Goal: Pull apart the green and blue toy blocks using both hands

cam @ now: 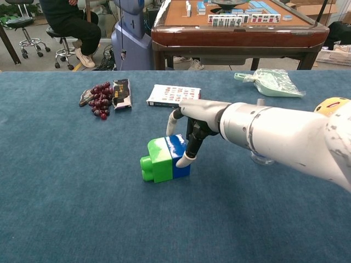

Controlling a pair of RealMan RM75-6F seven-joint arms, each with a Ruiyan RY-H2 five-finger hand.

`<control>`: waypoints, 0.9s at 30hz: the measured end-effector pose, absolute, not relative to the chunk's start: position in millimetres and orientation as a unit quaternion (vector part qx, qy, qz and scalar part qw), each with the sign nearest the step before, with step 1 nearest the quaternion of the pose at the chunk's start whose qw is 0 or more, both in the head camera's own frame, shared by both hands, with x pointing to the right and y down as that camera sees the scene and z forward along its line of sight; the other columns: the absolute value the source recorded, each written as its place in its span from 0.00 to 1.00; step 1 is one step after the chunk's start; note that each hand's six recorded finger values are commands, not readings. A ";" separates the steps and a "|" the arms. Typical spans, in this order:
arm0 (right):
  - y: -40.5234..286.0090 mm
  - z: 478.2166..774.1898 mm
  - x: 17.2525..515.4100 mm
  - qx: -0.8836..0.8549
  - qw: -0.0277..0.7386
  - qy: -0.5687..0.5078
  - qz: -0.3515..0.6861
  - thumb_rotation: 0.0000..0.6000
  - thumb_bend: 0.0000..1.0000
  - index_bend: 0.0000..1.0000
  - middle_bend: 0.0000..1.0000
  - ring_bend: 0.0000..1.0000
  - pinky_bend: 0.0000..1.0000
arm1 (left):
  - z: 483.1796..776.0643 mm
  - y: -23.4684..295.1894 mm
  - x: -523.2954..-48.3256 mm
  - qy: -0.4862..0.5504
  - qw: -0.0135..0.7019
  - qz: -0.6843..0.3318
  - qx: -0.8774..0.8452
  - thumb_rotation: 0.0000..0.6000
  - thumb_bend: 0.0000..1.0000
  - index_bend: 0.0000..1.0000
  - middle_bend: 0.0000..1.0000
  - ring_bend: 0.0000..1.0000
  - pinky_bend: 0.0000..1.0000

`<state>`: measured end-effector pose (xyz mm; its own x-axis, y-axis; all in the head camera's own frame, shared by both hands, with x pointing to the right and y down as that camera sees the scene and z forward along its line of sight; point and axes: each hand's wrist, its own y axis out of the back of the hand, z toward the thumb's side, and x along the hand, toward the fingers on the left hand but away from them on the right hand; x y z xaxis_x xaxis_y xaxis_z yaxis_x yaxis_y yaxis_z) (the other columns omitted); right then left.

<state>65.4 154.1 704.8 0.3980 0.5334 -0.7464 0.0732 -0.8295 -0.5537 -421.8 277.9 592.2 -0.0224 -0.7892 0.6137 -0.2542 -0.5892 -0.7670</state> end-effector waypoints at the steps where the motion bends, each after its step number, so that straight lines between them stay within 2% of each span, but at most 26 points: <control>1: 154.0 705.1 65.6 -0.805 0.224 -0.188 0.516 1.00 0.00 0.35 1.00 0.99 1.00 | 592.3 278.0 -422.0 0.394 0.224 -0.597 -0.662 1.00 0.16 0.34 0.35 0.36 0.44; 14: 153.0 711.5 66.9 -0.801 0.222 -0.191 0.522 1.00 0.00 0.40 1.00 1.00 1.00 | 594.1 279.1 -419.2 0.392 0.222 -0.595 -0.665 1.00 0.16 0.34 0.35 0.36 0.45; 27: 149.5 704.0 71.6 -0.804 0.227 -0.211 0.508 1.00 0.06 0.57 1.00 1.00 1.00 | 593.8 275.8 -418.6 0.394 0.224 -0.593 -0.665 1.00 0.16 0.34 0.35 0.36 0.50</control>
